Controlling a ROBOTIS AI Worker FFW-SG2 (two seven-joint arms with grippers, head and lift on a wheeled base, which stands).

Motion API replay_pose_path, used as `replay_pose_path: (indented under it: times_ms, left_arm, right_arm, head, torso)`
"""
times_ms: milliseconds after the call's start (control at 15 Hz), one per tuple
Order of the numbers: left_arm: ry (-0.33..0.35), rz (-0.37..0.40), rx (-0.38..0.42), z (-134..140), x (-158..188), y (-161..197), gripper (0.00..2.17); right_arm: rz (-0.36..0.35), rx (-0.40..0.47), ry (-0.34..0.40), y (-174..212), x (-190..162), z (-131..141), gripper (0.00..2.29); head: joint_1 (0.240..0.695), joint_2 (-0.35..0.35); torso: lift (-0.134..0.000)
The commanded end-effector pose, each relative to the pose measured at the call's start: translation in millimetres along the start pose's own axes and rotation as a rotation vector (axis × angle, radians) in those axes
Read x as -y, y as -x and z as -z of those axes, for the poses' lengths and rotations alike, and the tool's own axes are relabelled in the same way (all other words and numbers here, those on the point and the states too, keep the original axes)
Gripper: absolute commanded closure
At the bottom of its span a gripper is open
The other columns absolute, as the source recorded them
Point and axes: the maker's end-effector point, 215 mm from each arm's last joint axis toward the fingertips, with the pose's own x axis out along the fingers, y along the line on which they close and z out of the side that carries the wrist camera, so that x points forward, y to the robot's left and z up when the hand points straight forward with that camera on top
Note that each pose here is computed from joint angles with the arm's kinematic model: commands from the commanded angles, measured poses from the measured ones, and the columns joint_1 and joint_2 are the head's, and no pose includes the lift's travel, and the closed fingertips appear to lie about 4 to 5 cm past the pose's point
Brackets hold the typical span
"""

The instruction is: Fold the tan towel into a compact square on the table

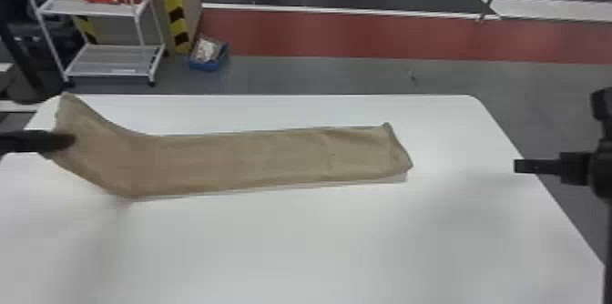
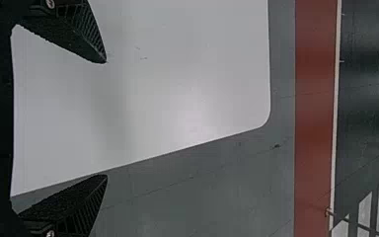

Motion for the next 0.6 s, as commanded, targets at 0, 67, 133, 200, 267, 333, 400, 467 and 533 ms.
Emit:
replay_pose_path:
  times_ms: [0,67,133,200,267,333,400,467,533]
  left_arm:
    - [0.086,0.103,0.023,-22.7,84.4,-11.3,1.91]
    - [0.079,0.139,0.025,-33.3,118.2,-20.2,1.91]
    - [0.076,0.164,0.019,-40.6,142.9,-32.1,1.91]
    - [0.07,0.183,0.011,-51.4,165.9,-45.5,1.91]
    - [0.058,0.186,0.01,-63.0,183.8,-58.0,1.91]
    - [0.056,0.202,0.0,-68.1,198.2,-67.7,1.91]
    - [0.055,0.218,-0.017,-68.9,214.0,-80.1,1.91]
    - [0.058,0.219,-0.036,-68.7,226.0,-91.4,1.91]
    - [0.067,0.227,-0.048,-69.8,236.9,-100.3,1.91]
  right_arm:
    - [0.004,-0.001,-0.012,4.9,0.6,2.7,0.04]
    - [0.006,0.0,-0.014,7.6,1.0,3.6,0.04]
    - [0.005,0.001,-0.019,9.5,0.5,4.2,0.05]
    - [0.004,-0.001,-0.024,11.1,0.9,6.2,0.04]
    - [0.007,0.002,-0.023,12.6,1.7,6.6,0.04]
    - [0.01,-0.003,-0.026,13.4,3.4,10.0,0.04]
    - [0.01,-0.005,-0.026,13.8,3.9,11.8,0.04]
    - [0.014,-0.006,-0.028,14.1,5.5,13.5,0.04]
    - [0.016,-0.01,-0.029,14.0,7.0,16.3,0.04]
  head:
    - [0.695,-0.131]
    - [0.695,-0.153]
    - [0.695,-0.184]
    - [0.695,-0.21]
    - [0.695,-0.242]
    - [0.695,-0.293]
    - [0.695,-0.313]
    - [0.695,-0.332]
    - [0.695,-0.348]
  torso:
    - [-0.123]
    - [-0.123]
    - [-0.123]
    - [-0.123]
    - [-0.123]
    - [-0.123]
    - [-0.123]
    - [-0.123]
    - [-0.123]
